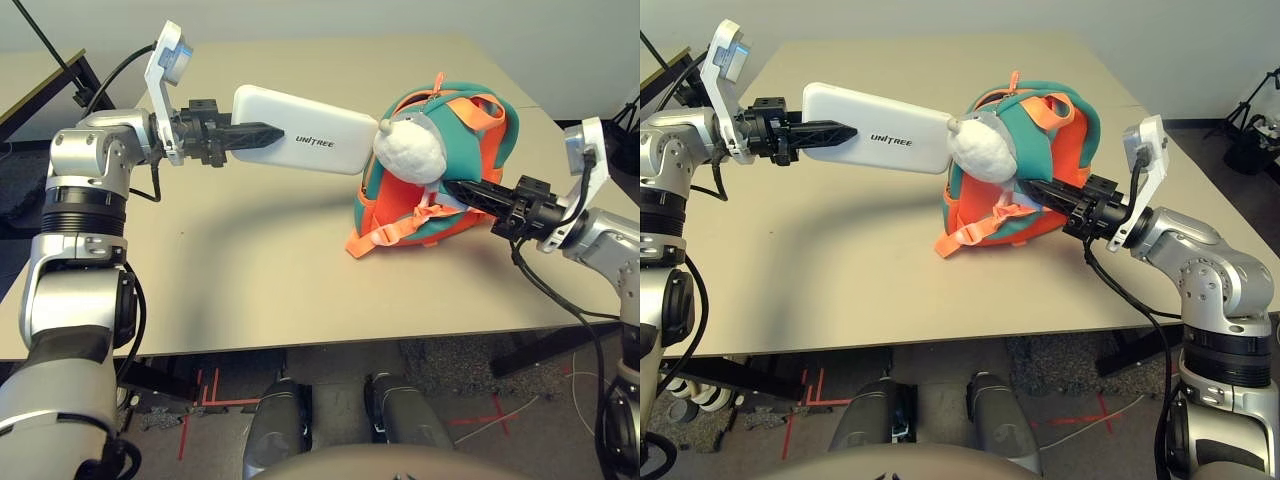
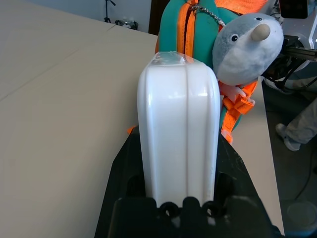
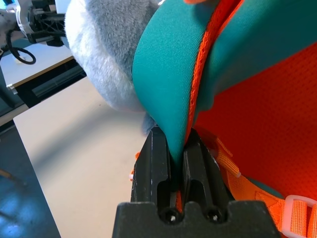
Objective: Put the pencil case into the backpack and zip it.
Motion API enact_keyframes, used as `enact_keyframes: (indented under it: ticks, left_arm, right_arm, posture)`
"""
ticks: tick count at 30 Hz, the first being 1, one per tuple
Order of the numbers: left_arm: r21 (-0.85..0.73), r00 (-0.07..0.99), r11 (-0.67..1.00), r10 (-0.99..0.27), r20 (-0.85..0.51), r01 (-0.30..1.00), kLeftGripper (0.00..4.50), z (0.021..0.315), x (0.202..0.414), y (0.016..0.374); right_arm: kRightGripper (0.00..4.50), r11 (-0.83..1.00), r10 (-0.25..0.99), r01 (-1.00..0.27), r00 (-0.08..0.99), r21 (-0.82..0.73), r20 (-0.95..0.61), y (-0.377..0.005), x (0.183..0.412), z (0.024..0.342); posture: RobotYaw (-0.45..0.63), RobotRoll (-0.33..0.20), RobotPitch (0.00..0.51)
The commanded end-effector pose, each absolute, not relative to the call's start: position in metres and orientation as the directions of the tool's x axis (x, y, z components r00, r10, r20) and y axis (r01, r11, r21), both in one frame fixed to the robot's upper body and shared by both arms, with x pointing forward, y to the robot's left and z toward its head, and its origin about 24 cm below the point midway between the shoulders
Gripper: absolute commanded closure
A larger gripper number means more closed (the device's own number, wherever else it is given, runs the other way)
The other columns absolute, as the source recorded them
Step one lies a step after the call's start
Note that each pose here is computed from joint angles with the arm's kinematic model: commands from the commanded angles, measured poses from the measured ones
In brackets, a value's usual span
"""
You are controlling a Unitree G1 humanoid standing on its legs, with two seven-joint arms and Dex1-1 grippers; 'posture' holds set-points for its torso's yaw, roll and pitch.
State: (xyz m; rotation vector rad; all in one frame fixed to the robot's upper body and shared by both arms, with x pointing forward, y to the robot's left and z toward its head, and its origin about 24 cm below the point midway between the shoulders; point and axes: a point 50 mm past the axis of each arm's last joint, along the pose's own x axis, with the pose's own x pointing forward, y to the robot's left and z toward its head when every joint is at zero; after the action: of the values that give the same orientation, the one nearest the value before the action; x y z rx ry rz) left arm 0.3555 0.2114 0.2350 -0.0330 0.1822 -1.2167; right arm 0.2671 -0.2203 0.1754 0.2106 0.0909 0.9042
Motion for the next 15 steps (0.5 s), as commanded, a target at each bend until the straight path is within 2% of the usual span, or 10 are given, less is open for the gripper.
enact_keyframes:
  ticks: [1, 15]
  left_arm:
    - [-0.080, 0.292, 0.301, -0.950, -0.109, 0.950, 3.14, 0.2461, 0.3570, 0.2030]
    - [-0.085, 0.251, 0.256, -0.966, -0.068, 0.963, 3.14, 0.2531, 0.3547, 0.1982]
  right_arm:
    - [4.50, 0.611, 0.778, -0.765, 0.627, 0.203, 0.021, -0.2238, 0.2633, 0.1797]
    - [4.50, 0.619, 0.771, -0.756, 0.637, 0.213, 0.017, -0.2236, 0.2629, 0.1759]
  posture:
    - [-0.19, 0.000, 0.065]
    - [-0.18, 0.000, 0.065]
